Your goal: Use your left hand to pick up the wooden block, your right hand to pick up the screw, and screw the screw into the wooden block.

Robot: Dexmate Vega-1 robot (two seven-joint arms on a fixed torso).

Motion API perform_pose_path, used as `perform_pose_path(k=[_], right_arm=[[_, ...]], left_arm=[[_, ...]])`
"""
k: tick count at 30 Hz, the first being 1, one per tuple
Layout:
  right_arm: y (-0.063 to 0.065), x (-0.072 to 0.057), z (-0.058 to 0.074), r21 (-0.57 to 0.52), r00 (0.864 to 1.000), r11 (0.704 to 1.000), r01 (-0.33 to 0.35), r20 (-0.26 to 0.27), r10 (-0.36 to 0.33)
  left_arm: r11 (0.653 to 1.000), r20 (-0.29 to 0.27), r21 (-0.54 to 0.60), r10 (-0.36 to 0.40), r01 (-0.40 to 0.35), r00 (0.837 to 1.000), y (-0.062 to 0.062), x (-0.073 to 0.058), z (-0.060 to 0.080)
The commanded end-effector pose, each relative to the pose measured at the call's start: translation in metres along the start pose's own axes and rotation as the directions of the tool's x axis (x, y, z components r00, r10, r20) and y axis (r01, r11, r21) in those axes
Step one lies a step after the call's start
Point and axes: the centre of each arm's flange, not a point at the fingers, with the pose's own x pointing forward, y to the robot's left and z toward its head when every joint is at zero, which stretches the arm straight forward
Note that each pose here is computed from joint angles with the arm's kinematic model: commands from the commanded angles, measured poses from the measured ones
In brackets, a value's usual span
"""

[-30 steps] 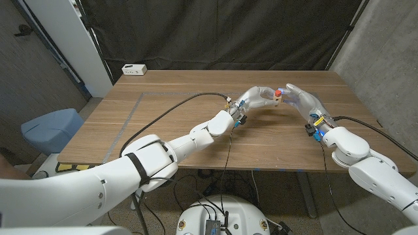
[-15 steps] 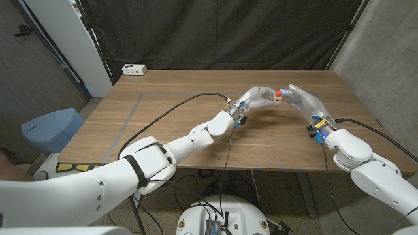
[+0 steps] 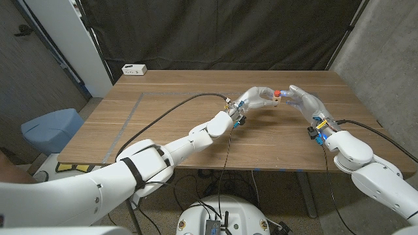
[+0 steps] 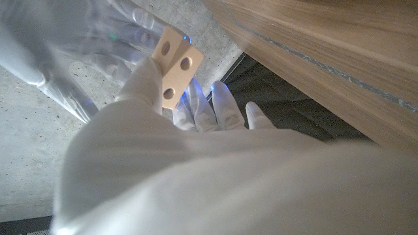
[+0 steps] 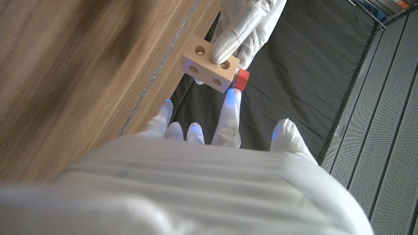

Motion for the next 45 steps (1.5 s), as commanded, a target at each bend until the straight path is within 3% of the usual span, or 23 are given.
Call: perform_pose_path(k=[1, 18, 37, 45], right_arm=[[0.002, -0.002, 0.000, -0.006, 1.000, 1.000, -0.009, -0.013, 0.009], [0.005, 0.005, 0.000, 0.000, 0.997, 0.997, -0.075, -0.007, 0.075], [-0.013, 0.000, 0.003, -0.001, 0.998, 0.998, 0.065, 0.006, -0.065], [-0.015, 0.000, 0.005, -0.008, 0.996, 0.996, 0.091, 0.014, -0.091]], left_arm=[[1.000, -0.007, -0.005, 0.000, 0.000, 1.000, 0.002, -0.001, -0.003], [1.000, -0.018, -0.005, 0.002, -0.002, 1.000, 0.006, 0.001, -0.006], [1.000, -0.025, -0.003, -0.001, 0.001, 1.000, 0.002, 0.010, -0.005], [1.000, -0.023, 0.001, 0.000, 0.000, 1.000, 0.002, 0.012, -0.004]])
